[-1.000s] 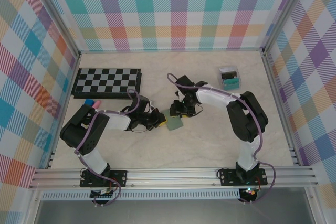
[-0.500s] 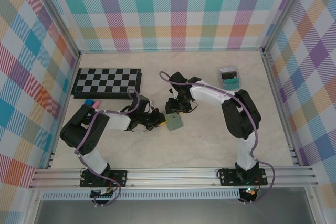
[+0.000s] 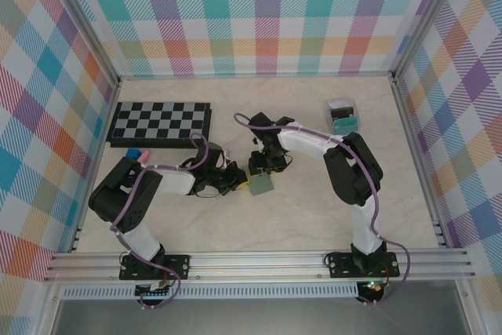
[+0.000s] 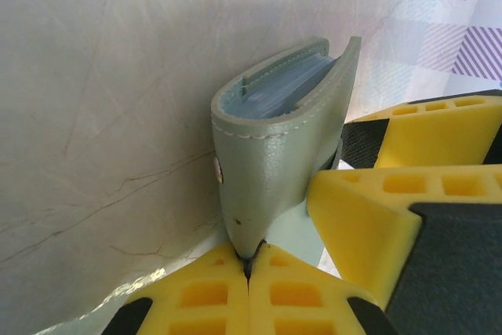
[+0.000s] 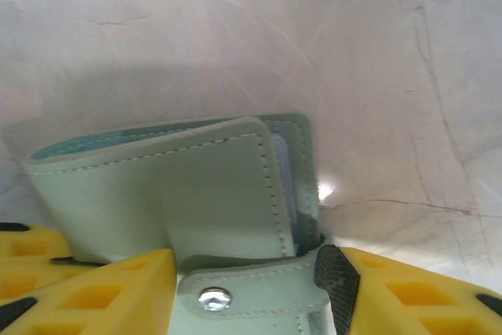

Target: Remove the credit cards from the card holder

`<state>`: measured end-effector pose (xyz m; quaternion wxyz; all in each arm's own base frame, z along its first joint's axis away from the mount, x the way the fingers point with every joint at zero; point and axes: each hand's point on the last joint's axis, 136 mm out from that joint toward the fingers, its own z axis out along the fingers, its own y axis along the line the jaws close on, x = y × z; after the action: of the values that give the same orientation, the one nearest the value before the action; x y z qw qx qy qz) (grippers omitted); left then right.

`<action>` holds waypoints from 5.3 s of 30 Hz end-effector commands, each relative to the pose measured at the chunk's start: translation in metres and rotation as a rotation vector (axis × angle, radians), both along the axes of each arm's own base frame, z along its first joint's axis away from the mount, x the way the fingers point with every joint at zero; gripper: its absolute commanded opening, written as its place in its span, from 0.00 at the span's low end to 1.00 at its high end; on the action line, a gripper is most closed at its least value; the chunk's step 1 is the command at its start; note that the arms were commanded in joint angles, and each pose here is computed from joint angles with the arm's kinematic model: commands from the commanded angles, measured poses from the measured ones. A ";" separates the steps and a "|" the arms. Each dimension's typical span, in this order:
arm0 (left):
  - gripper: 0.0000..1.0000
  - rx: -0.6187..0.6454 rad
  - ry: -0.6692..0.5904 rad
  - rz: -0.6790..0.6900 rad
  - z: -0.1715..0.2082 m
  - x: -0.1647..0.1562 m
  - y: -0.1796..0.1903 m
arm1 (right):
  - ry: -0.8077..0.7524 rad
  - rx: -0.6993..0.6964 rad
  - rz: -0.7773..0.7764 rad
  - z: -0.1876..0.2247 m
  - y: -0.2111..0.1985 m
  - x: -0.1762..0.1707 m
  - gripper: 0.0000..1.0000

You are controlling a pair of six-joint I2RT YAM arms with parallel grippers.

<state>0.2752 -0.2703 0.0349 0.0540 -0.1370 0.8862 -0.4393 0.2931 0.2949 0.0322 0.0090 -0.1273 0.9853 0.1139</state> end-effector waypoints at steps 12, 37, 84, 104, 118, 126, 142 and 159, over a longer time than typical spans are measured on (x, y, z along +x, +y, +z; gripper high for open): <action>0.00 0.142 0.049 0.049 -0.014 -0.003 0.021 | -0.063 -0.143 -0.041 0.003 -0.032 0.004 0.48; 0.70 0.286 -0.032 0.101 0.037 0.013 0.045 | -0.068 0.009 -0.041 0.011 -0.015 0.003 0.31; 1.00 0.467 -0.056 0.303 0.057 0.007 0.120 | -0.067 0.377 0.108 0.098 0.055 -0.007 0.08; 0.99 0.275 -0.120 0.206 0.062 0.023 0.080 | -0.040 0.456 0.086 0.086 0.028 0.024 0.12; 0.56 0.147 -0.110 0.061 0.052 0.034 0.036 | -0.073 0.278 -0.008 0.045 -0.040 0.018 0.14; 0.46 0.098 -0.109 -0.010 0.046 0.034 0.011 | -0.068 0.194 -0.034 0.026 -0.057 0.024 0.15; 0.44 -0.015 -0.096 -0.108 0.047 0.048 -0.041 | -0.027 0.117 -0.068 -0.003 -0.079 0.032 0.17; 0.49 -0.009 -0.079 -0.171 0.032 0.058 -0.092 | -0.198 0.228 -0.172 0.086 -0.112 0.042 0.48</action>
<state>0.3312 -0.3540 0.0691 0.0526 -0.0456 0.8887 -0.4532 0.3440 0.1802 0.1038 0.1263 -0.0460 0.9722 0.1920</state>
